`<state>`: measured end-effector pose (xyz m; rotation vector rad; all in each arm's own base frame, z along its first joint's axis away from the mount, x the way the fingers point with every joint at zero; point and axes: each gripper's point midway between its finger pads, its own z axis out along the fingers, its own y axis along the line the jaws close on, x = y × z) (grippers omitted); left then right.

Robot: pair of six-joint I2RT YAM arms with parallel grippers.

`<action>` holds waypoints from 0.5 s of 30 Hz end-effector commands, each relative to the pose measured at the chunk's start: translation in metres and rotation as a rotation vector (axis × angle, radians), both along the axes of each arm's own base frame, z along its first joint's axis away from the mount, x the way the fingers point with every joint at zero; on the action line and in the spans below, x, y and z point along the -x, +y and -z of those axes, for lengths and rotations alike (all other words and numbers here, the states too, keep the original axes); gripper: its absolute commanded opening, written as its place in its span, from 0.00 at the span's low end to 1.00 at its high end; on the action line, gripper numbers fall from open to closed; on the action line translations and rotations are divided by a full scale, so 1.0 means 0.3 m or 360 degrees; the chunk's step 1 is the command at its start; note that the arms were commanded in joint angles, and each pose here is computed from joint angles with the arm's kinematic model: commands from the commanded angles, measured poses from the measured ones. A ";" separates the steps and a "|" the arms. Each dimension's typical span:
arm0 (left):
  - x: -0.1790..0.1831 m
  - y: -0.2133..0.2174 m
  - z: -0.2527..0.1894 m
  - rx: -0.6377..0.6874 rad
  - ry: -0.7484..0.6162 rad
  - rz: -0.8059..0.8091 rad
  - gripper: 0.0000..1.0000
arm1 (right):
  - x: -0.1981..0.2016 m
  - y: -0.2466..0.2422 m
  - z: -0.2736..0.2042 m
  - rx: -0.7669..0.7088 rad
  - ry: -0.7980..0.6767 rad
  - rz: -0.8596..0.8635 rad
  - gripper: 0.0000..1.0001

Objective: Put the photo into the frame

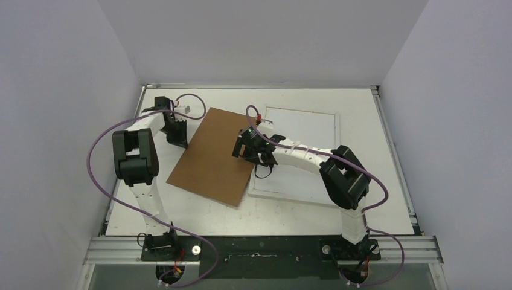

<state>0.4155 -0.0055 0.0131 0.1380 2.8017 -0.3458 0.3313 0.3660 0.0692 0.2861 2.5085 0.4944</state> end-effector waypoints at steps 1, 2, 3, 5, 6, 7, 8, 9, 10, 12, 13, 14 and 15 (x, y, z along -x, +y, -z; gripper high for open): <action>0.155 -0.180 0.126 0.0212 0.0314 0.0102 0.00 | -0.053 0.151 -0.340 -0.0525 -0.0278 -0.0032 0.90; 0.156 -0.180 0.126 0.0211 0.0313 0.0104 0.00 | -0.053 0.148 -0.338 -0.0523 -0.0276 -0.0031 0.90; 0.156 -0.181 0.126 0.0211 0.0311 0.0108 0.00 | -0.054 0.145 -0.341 -0.0524 -0.0279 -0.0028 0.90; 0.157 -0.183 0.123 0.0216 0.0312 0.0111 0.00 | -0.053 0.142 -0.339 -0.0524 -0.0276 -0.0025 0.90; 0.161 -0.187 0.122 0.0218 0.0317 0.0118 0.00 | -0.054 0.139 -0.338 -0.0522 -0.0277 -0.0022 0.90; 0.162 -0.188 0.120 0.0218 0.0316 0.0122 0.00 | -0.054 0.134 -0.336 -0.0522 -0.0273 -0.0016 0.90; 0.163 -0.188 0.119 0.0218 0.0319 0.0125 0.00 | -0.054 0.130 -0.334 -0.0521 -0.0272 -0.0013 0.90; 0.164 -0.188 0.116 0.0219 0.0317 0.0127 0.00 | -0.056 0.124 -0.329 -0.0514 -0.0269 -0.0007 0.90; 0.163 -0.189 0.113 0.0222 0.0316 0.0127 0.00 | -0.057 0.117 -0.322 -0.0507 -0.0263 -0.0001 0.90; 0.162 -0.189 0.111 0.0223 0.0317 0.0133 0.00 | -0.060 0.101 -0.310 -0.0488 -0.0252 0.0014 0.90; 0.164 -0.189 0.112 0.0222 0.0321 0.0134 0.00 | -0.060 0.092 -0.299 -0.0475 -0.0241 0.0020 0.90; 0.166 -0.188 0.112 0.0222 0.0327 0.0135 0.00 | -0.061 0.084 -0.291 -0.0468 -0.0231 0.0026 0.90; 0.166 -0.188 0.112 0.0221 0.0329 0.0138 0.00 | -0.063 0.074 -0.277 -0.0456 -0.0219 0.0033 0.90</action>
